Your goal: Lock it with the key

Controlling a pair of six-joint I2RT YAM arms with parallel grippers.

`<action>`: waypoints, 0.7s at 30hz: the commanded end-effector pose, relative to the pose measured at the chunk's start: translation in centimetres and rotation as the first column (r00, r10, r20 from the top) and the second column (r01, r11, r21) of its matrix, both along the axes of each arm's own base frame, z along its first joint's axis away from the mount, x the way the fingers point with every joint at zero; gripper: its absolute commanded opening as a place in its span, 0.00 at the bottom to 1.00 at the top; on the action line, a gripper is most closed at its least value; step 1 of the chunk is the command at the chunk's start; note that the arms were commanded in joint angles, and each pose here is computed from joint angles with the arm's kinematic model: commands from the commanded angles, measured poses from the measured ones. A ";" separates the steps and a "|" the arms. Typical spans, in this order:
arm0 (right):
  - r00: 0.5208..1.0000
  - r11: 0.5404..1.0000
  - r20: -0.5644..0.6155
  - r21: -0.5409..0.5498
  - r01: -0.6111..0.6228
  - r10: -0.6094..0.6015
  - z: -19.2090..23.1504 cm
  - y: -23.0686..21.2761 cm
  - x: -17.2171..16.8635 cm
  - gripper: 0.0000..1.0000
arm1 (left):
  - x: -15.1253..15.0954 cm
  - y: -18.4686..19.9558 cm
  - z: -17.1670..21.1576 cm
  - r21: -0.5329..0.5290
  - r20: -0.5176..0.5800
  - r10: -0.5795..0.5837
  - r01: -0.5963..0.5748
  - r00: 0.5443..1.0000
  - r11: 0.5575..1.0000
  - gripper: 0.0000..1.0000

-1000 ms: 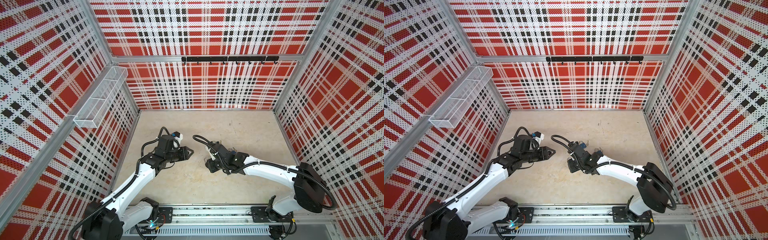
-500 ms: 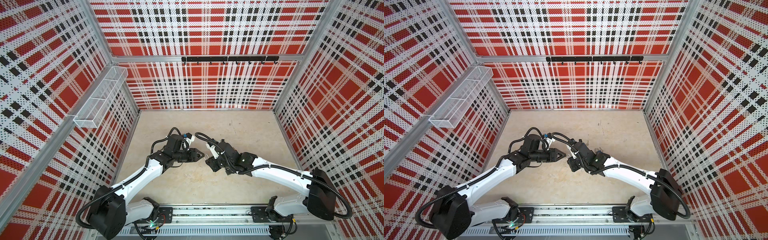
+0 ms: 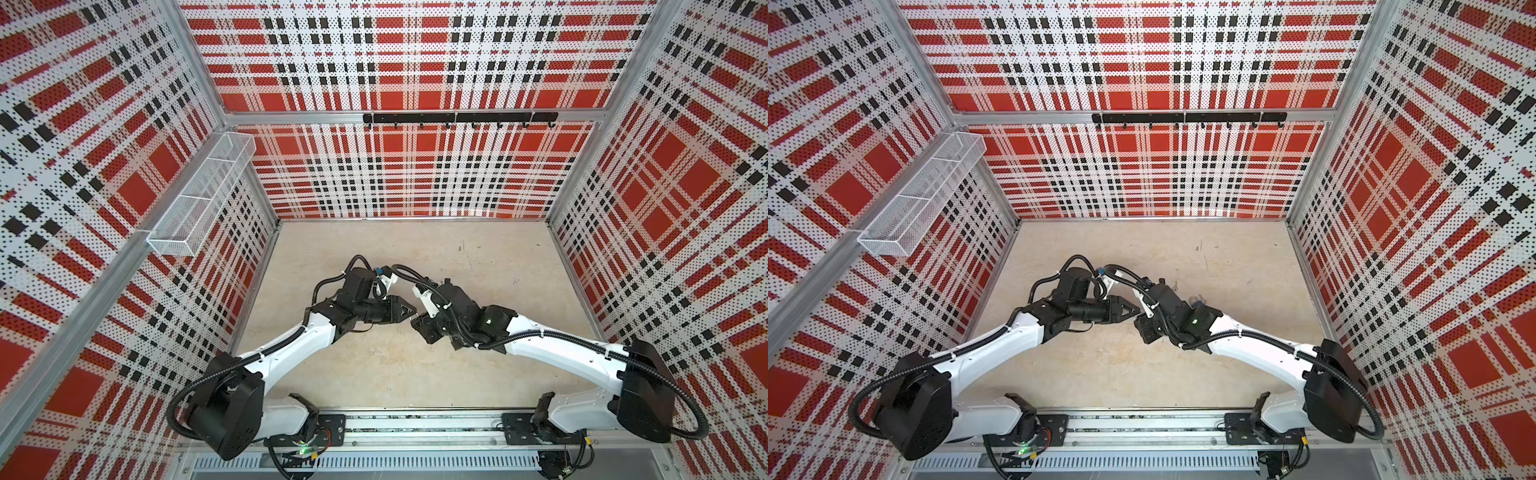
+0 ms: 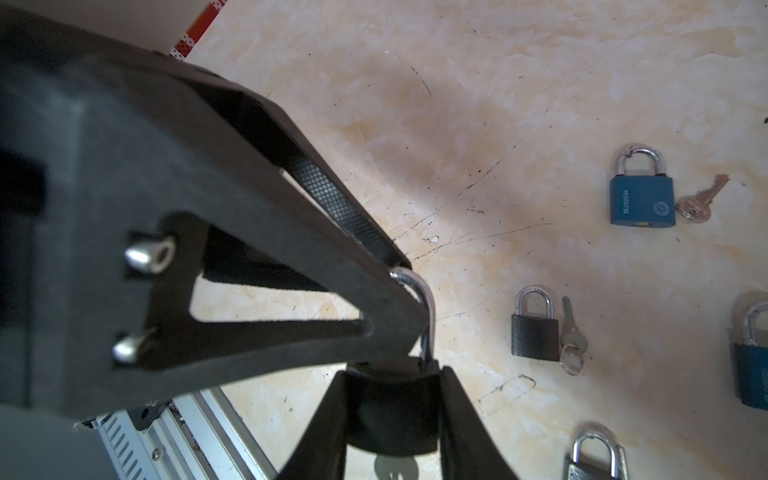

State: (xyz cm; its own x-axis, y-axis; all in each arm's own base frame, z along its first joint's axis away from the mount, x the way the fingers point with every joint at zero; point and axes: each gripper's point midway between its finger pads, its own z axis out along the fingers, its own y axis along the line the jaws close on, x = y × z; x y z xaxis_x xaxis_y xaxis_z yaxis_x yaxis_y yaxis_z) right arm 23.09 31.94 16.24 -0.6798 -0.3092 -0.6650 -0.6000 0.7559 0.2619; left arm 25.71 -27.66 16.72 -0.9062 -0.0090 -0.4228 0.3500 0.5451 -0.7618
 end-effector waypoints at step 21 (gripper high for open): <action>0.998 0.998 0.062 0.057 -0.018 0.014 2.3 0.6 0.6 0.18 | 0.6 -1.2 1.1 -0.045 0.022 -0.026 0.027 0.999 0.999 0.05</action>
State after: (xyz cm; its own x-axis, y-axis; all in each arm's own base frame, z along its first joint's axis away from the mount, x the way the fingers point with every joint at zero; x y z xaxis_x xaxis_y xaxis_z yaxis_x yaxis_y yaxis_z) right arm 23.05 31.92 16.20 -0.6790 -0.3133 -0.6639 -0.6026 0.7544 0.2602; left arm 25.92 -28.33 16.98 -0.9081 -0.0064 -0.4186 0.3556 0.5160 -0.7793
